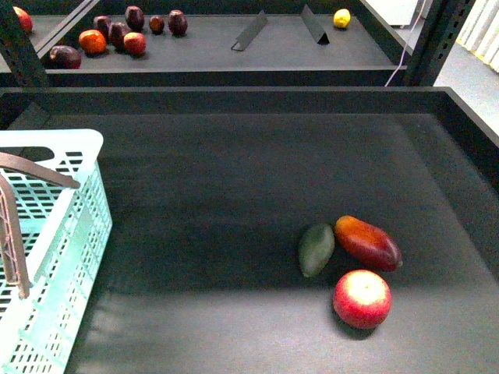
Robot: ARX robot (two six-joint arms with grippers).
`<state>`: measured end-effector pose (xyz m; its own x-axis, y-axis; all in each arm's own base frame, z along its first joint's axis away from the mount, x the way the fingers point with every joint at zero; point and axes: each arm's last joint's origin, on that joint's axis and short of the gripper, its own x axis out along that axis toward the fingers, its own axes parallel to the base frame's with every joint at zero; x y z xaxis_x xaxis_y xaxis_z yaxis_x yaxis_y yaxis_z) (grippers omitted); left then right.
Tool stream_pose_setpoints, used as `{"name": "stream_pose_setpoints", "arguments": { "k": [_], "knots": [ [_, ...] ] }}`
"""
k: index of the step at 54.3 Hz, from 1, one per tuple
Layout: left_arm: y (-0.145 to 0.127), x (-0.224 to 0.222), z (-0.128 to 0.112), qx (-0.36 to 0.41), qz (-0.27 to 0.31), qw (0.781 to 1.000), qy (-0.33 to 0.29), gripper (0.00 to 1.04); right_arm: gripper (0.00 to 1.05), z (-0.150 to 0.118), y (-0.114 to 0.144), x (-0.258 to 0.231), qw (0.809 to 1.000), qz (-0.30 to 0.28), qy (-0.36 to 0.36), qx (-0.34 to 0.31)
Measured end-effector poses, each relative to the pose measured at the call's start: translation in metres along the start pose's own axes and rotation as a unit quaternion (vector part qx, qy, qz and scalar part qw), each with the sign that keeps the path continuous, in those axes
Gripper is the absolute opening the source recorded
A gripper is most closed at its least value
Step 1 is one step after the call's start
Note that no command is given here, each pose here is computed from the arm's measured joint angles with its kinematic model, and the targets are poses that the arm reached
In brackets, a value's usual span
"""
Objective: Pick apple with right arm and hold basket with left
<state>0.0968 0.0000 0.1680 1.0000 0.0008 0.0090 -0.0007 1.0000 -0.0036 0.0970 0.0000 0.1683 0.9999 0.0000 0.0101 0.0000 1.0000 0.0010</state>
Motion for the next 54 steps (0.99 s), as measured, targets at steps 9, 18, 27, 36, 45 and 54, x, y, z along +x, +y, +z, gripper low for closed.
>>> {"name": "stream_pose_setpoints", "arguments": {
  "k": [9, 18, 27, 36, 45, 54],
  "knots": [
    [0.000, 0.000, 0.000, 0.000, 0.000, 1.000, 0.000, 0.98, 0.96, 0.000, 0.000, 0.000, 1.000, 0.000, 0.000, 0.000],
    [0.000, 0.000, 0.000, 0.000, 0.000, 1.000, 0.000, 0.98, 0.96, 0.000, 0.000, 0.000, 1.000, 0.000, 0.000, 0.000],
    [0.000, 0.000, 0.000, 0.000, 0.000, 1.000, 0.000, 0.98, 0.96, 0.000, 0.000, 0.000, 1.000, 0.000, 0.000, 0.000],
    [0.000, 0.000, 0.000, 0.000, 0.000, 1.000, 0.000, 0.98, 0.96, 0.000, 0.000, 0.000, 1.000, 0.000, 0.000, 0.000],
    [0.000, 0.000, 0.000, -0.002, 0.000, 1.000, 0.002, 0.98, 0.96, 0.000, 0.000, 0.000, 1.000, 0.000, 0.000, 0.000],
    [0.008, 0.016, 0.002, -0.189, 0.044, 0.951, 0.239, 0.98, 0.96, 0.000, 0.000, 0.000, 1.000, 0.000, 0.000, 0.000]
  ]
}}
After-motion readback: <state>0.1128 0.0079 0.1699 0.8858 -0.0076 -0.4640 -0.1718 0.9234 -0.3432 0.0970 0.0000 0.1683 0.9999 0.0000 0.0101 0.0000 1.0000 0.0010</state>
